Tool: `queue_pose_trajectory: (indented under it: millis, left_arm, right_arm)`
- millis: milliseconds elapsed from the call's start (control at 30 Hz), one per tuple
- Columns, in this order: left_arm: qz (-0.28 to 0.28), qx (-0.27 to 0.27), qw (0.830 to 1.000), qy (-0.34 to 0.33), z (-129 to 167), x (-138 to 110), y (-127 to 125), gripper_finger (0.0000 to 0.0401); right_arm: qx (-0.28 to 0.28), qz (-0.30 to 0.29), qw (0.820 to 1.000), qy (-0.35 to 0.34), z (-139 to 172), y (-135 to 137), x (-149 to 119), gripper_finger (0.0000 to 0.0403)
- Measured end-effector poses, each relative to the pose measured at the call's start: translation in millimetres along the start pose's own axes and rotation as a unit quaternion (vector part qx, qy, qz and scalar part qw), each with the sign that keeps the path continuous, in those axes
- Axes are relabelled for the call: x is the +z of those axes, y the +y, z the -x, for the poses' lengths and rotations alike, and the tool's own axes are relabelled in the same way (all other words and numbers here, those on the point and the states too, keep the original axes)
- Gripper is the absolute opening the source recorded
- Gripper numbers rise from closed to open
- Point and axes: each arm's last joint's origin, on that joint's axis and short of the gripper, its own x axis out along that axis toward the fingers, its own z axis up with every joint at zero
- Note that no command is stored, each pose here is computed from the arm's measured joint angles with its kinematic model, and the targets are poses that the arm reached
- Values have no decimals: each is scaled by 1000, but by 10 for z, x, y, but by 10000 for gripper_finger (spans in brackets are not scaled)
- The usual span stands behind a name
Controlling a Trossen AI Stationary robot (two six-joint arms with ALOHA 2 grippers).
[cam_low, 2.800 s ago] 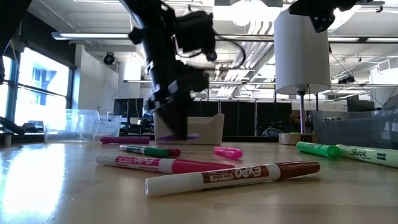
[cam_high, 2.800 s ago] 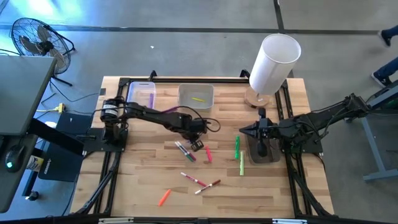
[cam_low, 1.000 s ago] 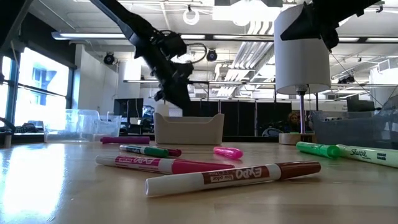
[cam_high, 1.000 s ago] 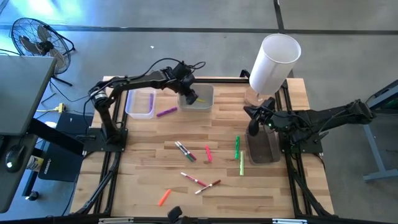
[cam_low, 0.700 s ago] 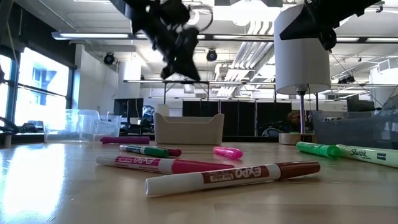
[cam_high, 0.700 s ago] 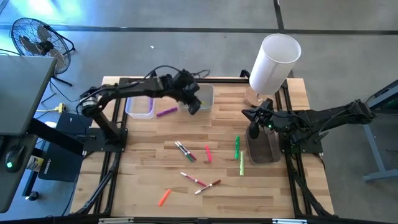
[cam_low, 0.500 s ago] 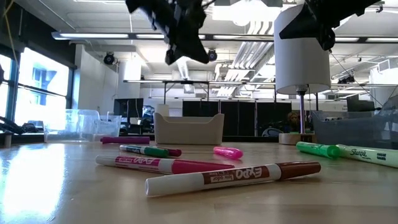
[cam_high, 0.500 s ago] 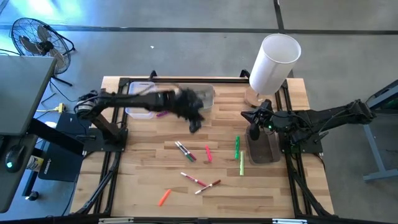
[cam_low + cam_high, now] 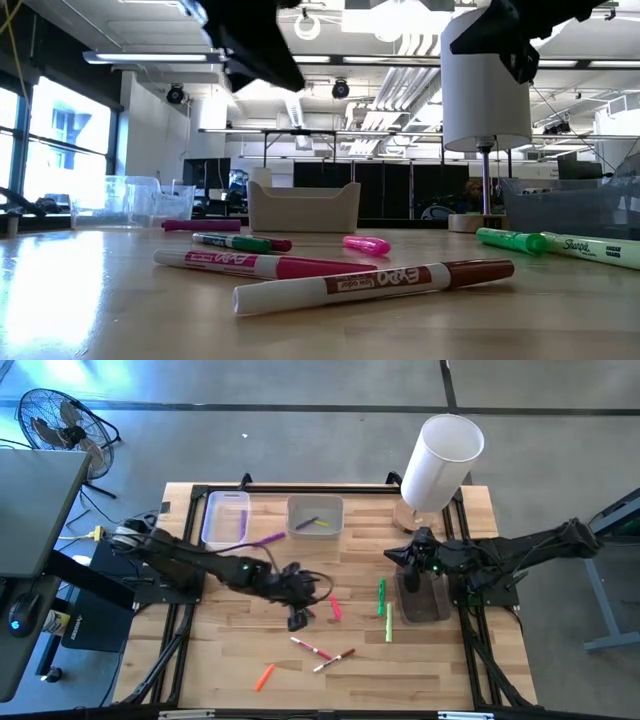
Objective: Pick & Place Markers
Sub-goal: Put the green highlighter into the transparent bin
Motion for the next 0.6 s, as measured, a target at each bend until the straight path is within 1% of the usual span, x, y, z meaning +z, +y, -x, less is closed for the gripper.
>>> queue_pose_trajectory:
  millis: [133,233,333,467,600]
  left_arm:
    - [12,-5,1000,3,72,-308,37,0]
    - [26,-18,999,-27,206,-450,84,0]
    - [30,-24,999,-31,364,-666,153,0]
    - [32,-33,998,-43,527,-840,266,0]
    - [33,-42,996,-67,698,-937,366,0]
  right_arm:
    - [-15,-12,1000,-12,-64,107,-14,0]
    - [-26,-5,1000,-8,-171,242,20,0]
    - [-40,-5,999,4,-321,422,93,0]
    - [-77,11,996,52,-551,667,199,0]
    - [-133,14,985,113,-789,873,246,0]
